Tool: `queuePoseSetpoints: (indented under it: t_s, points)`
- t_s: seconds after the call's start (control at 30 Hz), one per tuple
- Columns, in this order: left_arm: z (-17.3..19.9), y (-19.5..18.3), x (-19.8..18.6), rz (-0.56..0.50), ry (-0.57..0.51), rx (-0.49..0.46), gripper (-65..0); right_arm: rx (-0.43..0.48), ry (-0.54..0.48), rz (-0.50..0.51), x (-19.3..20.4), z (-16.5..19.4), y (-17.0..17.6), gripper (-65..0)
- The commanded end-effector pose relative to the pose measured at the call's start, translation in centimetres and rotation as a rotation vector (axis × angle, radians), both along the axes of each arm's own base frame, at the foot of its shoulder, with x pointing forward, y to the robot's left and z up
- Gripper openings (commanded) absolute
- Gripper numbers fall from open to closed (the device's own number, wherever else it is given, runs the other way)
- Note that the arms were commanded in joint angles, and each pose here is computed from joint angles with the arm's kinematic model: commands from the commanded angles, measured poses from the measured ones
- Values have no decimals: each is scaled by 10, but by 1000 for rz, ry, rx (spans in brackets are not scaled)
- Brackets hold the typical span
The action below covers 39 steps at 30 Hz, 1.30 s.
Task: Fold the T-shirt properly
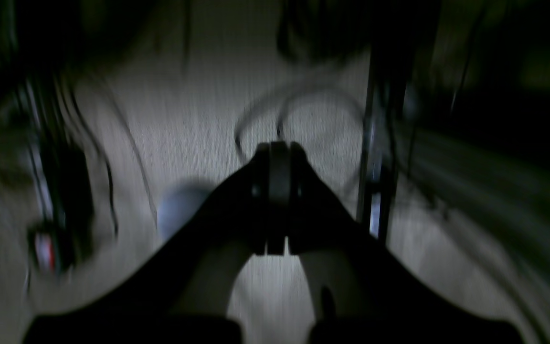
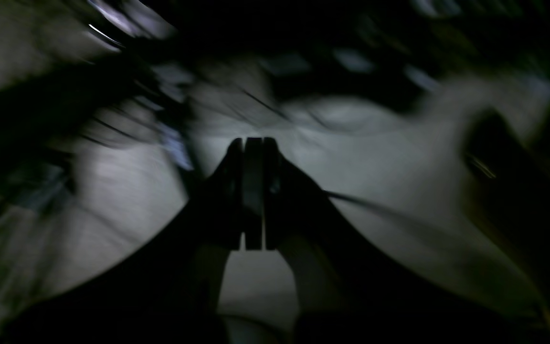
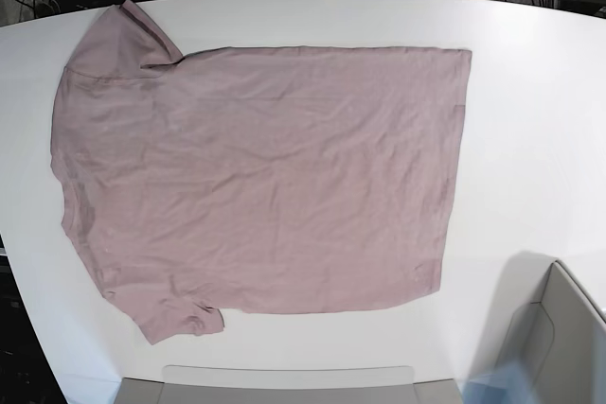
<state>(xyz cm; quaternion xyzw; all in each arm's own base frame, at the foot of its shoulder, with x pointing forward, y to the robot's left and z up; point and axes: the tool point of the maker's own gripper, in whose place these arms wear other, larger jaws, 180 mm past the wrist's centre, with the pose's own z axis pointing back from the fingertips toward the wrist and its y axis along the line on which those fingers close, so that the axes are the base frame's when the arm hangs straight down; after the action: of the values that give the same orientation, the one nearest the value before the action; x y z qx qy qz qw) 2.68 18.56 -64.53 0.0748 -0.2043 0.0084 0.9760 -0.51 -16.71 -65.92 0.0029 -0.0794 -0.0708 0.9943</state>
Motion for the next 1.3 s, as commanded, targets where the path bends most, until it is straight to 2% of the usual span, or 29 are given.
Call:
queuePoseSetpoints:
  t_s: [0.0, 0.07, 0.17, 0.37, 0.8, 1.0, 1.13, 1.27]
  points:
    - [3, 3, 4, -4, -33, 9, -649, -18, 12, 5, -14, 2, -10, -646]
    - [7, 3, 10, -9, -78, 12, -649, -15, 7, 8, -19, 3, -8, -646]
    - [9, 3, 8, -13, -92, 13, -649, -7, 9, 12, -25, 4, -5, -646]
    - [5, 6, -11, -1, -8, 15, -649, 27, 121, 26, -28, 4, 1, -646]
    - [22, 9, 2, -16, -107, 27, -648, 35, 51, 37, -9, 9, 3, -648]
    - [57, 7, 18, -55, -250, 34, -648, 38, 76, 43, -33, 14, 3, -648]
    - [58, 9, 4, -51, -225, 38, -648, 27, 83, 65, -54, 22, -7, -648]
    - [58, 15, -23, -59, -178, 47, -647, 41, 137, 142, -87, 33, -8, -648]
